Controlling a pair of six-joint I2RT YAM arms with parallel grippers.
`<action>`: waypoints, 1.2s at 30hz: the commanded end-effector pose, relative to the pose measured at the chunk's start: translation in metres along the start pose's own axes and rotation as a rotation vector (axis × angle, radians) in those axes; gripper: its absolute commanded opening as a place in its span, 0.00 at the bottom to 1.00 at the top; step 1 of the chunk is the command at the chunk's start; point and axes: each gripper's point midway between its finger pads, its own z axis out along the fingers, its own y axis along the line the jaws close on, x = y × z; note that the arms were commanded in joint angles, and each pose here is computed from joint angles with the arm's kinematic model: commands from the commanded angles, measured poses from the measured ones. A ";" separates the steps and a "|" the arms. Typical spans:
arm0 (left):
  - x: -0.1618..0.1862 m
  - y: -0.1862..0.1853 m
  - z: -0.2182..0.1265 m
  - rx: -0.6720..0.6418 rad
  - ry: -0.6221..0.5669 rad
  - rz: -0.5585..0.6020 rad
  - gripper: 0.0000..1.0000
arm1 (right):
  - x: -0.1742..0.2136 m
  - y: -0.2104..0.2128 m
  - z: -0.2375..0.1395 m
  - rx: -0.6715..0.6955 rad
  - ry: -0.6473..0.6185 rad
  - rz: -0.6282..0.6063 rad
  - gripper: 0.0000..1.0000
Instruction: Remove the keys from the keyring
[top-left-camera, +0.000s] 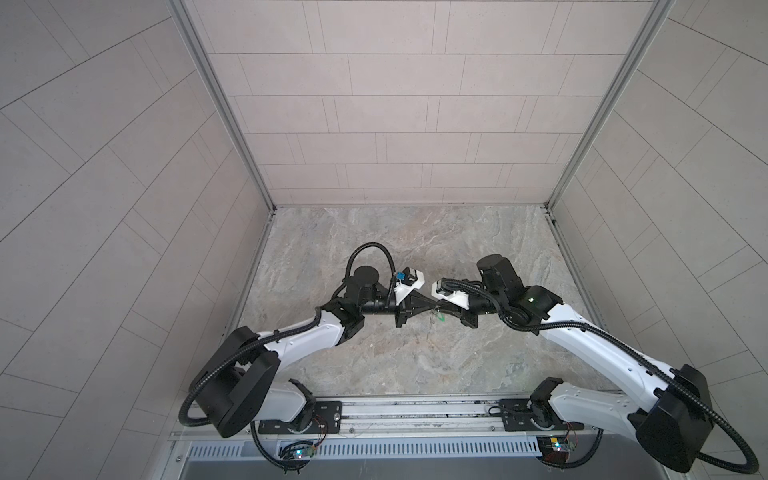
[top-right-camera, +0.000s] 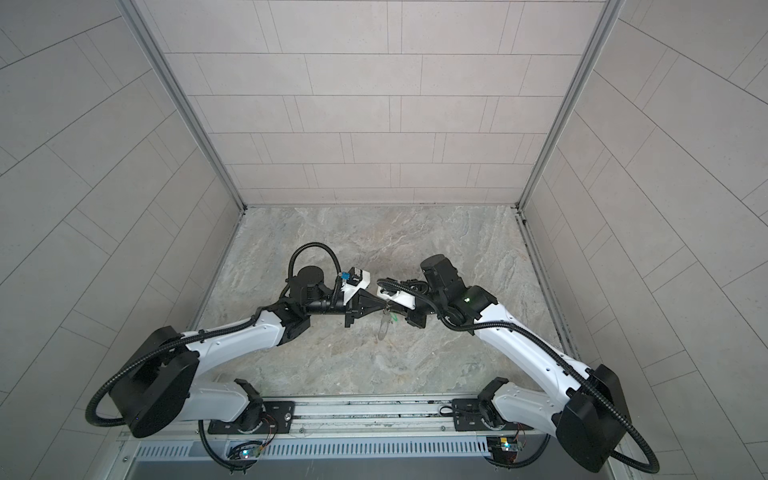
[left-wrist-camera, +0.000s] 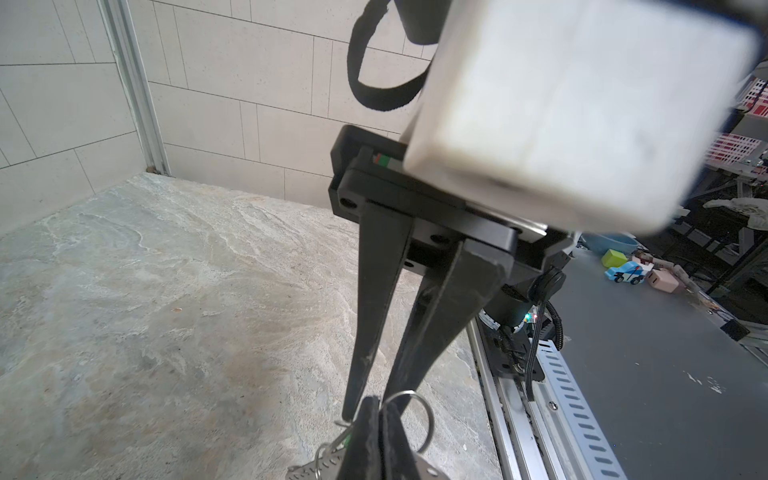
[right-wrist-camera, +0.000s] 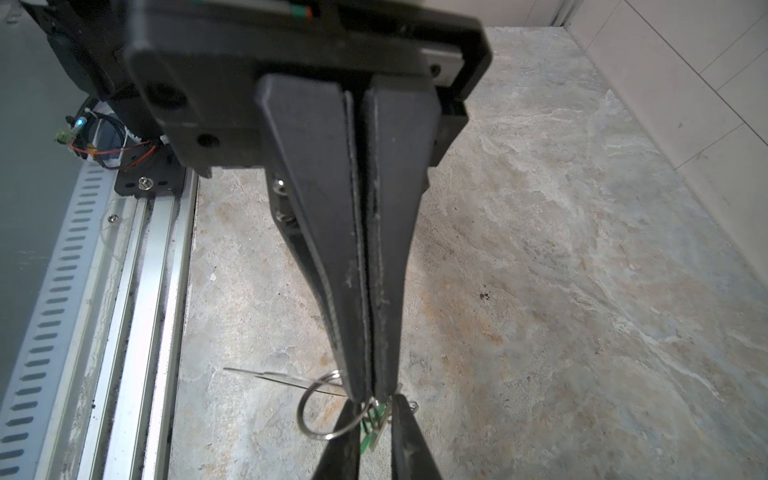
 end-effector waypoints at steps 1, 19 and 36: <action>-0.016 -0.004 0.003 0.027 -0.031 0.049 0.00 | -0.005 0.002 -0.002 -0.018 -0.008 -0.022 0.13; -0.017 0.012 -0.030 -0.196 0.198 0.371 0.33 | 0.007 0.006 -0.012 -0.050 0.126 0.028 0.00; -0.022 0.011 -0.019 -0.326 0.166 0.418 0.40 | -0.019 -0.023 -0.031 0.196 0.156 -0.058 0.00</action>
